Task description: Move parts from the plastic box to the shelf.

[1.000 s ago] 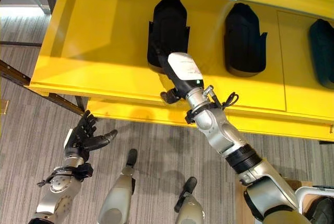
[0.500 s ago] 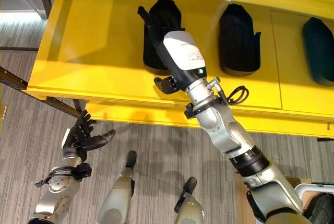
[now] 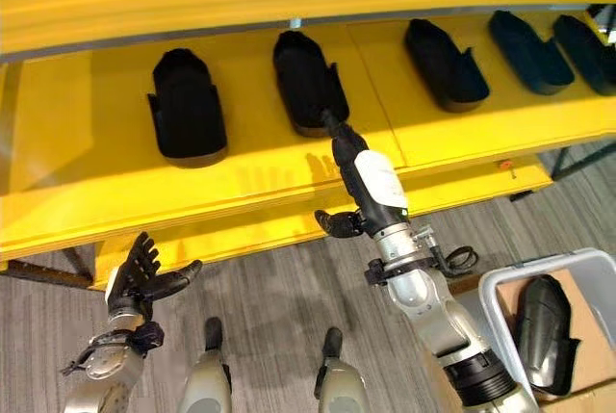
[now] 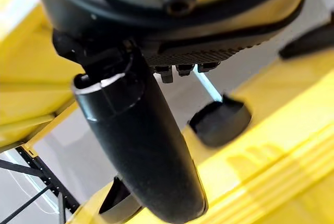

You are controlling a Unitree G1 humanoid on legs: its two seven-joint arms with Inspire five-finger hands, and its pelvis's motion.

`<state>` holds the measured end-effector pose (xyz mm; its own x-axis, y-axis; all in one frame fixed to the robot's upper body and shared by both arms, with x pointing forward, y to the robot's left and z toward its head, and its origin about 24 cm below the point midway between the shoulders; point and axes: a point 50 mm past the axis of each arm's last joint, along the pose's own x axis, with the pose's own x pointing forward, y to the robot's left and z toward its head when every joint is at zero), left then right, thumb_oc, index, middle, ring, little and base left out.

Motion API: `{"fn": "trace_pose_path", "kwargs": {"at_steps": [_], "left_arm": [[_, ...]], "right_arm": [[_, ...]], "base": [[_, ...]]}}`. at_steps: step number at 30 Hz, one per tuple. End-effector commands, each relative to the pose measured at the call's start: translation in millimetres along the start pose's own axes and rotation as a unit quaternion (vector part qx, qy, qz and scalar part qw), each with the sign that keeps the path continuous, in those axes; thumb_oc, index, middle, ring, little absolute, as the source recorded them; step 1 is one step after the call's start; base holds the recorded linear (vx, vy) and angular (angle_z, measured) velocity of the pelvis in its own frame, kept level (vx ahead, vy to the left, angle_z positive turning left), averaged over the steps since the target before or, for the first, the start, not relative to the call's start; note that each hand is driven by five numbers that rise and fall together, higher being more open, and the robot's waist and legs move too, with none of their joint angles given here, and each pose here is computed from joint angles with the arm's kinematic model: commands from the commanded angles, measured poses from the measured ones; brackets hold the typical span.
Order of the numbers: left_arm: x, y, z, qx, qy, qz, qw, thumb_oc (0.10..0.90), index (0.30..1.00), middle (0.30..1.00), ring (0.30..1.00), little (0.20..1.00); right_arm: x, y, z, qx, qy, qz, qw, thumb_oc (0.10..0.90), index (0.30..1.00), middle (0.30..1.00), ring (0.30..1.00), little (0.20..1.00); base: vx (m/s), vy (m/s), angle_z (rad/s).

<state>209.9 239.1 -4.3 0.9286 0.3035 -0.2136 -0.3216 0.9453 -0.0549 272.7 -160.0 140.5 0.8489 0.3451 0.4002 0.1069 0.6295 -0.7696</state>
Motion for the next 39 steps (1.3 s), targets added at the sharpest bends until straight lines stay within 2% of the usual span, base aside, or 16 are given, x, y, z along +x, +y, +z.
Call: {"fn": "trace_pose_path", "kwargs": {"at_steps": [1, 8, 16, 22, 30, 34, 39], "left_arm": [[6.4, -10.5, 35.1, 0.028, -0.102, -0.053, 0.993, 0.900, 1.000, 1.000, 1.000, 1.000], [4.1, -15.4, 28.7, 0.019, -0.096, -0.054, 0.994, 0.900, 1.000, 1.000, 1.000, 1.000], [-0.4, -17.3, 27.7, 0.010, -0.100, -0.057, 0.993, 0.900, 1.000, 1.000, 1.000, 1.000], [-1.0, -19.4, 26.9, 0.005, -0.100, -0.057, 0.993, 0.900, 1.000, 1.000, 1.000, 1.000], [-0.2, -26.9, 27.3, 0.016, -0.101, -0.067, 0.993, 0.900, 1.000, 1.000, 1.000, 1.000], [2.3, -25.6, 30.8, 0.022, -0.106, -0.064, 0.992, 0.900, 1.000, 1.000, 1.000, 1.000], [3.1, -15.2, 38.5, 0.022, -0.119, -0.048, 0.991, 0.900, 1.000, 1.000, 1.000, 1.000]], "right_arm": [[21.1, -27.9, 46.1, 0.026, -0.143, -0.080, 0.986, 0.900, 1.000, 1.000, 1.000, 1.000], [20.2, -30.3, 46.5, 0.037, -0.151, -0.092, 0.984, 0.900, 1.000, 1.000, 1.000, 1.000], [18.4, -25.1, 39.9, 0.049, -0.134, -0.067, 0.988, 0.900, 1.000, 1.000, 1.000, 1.000], [22.2, -18.6, 43.0, 0.062, -0.136, -0.067, 0.987, 0.900, 1.000, 1.000, 1.000, 1.000], [9.9, -11.5, 34.7, 0.064, -0.099, -0.061, 0.991, 0.900, 1.000, 1.000, 1.000, 1.000], [15.2, -6.2, 40.0, 0.058, -0.110, -0.048, 0.991, 0.900, 1.000, 1.000, 1.000, 1.000], [36.2, 4.4, 53.1, 0.066, -0.131, -0.038, 0.989, 0.900, 1.000, 1.000, 1.000, 1.000]], "base": [[0.00, -0.131, -0.56], [0.00, -0.161, -0.41], [0.05, -0.084, -0.29], [0.01, 0.011, -0.53], [0.06, 0.129, -0.15], [-0.03, 0.113, -0.84], [-0.04, -0.041, -1.25]]}}
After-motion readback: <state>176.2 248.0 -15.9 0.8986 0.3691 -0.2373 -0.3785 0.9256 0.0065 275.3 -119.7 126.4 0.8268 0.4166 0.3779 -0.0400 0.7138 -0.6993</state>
